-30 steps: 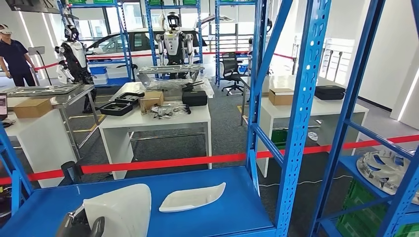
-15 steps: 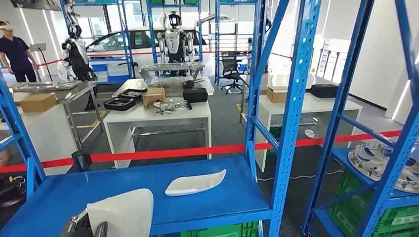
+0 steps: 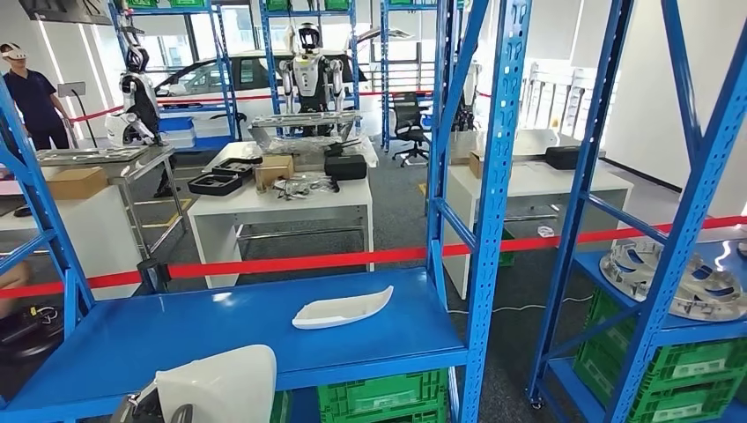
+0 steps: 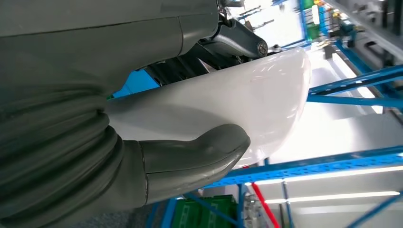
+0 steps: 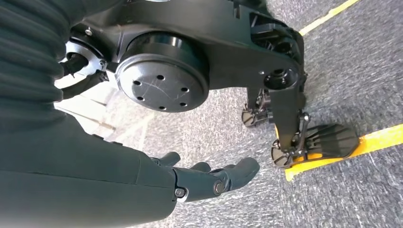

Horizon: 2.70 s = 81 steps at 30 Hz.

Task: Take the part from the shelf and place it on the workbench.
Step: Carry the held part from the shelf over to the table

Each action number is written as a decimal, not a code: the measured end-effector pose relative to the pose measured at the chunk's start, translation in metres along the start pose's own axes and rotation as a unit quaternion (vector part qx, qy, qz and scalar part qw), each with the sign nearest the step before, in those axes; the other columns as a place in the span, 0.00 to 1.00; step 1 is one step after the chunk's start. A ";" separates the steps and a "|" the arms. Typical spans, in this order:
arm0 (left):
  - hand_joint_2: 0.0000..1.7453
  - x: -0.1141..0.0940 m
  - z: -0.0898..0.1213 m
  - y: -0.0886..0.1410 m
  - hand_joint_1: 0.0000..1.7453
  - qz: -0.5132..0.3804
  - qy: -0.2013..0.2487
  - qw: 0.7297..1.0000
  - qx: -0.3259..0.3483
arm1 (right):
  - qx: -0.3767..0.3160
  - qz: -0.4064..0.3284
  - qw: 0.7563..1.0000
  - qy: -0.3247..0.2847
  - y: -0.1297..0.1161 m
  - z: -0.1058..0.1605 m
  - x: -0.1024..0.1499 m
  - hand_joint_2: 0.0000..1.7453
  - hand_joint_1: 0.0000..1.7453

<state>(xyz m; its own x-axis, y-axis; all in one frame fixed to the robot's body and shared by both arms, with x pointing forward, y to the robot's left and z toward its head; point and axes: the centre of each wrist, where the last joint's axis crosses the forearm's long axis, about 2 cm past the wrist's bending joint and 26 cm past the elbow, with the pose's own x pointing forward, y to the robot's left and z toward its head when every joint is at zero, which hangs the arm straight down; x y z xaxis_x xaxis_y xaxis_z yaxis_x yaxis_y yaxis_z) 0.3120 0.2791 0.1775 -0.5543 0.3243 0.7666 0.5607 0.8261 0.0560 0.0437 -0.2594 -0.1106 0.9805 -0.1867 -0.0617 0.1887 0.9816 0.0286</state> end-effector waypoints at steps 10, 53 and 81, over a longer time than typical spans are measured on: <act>1.00 -0.001 0.000 -0.003 1.00 0.004 0.000 1.000 0.001 | -0.001 -0.001 1.000 0.002 0.000 0.000 -0.002 1.00 0.00; 1.00 -0.002 0.013 -0.002 1.00 0.000 0.012 1.000 0.011 | 0.009 0.013 1.000 0.000 -0.002 0.000 -0.001 1.00 0.00; 1.00 -0.006 0.015 -0.001 1.00 0.003 0.018 1.000 0.010 | 0.012 0.015 1.000 0.002 -0.002 -0.001 -0.003 1.00 0.00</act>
<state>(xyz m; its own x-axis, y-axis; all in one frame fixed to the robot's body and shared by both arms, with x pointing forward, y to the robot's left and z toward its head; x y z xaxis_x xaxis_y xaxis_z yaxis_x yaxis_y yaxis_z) 0.3052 0.2834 0.1631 -0.5281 0.3138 0.7891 0.5515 0.8333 0.0377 0.0402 -0.2607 -0.1111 0.9854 -0.1571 -0.0653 0.1607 0.9855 0.0540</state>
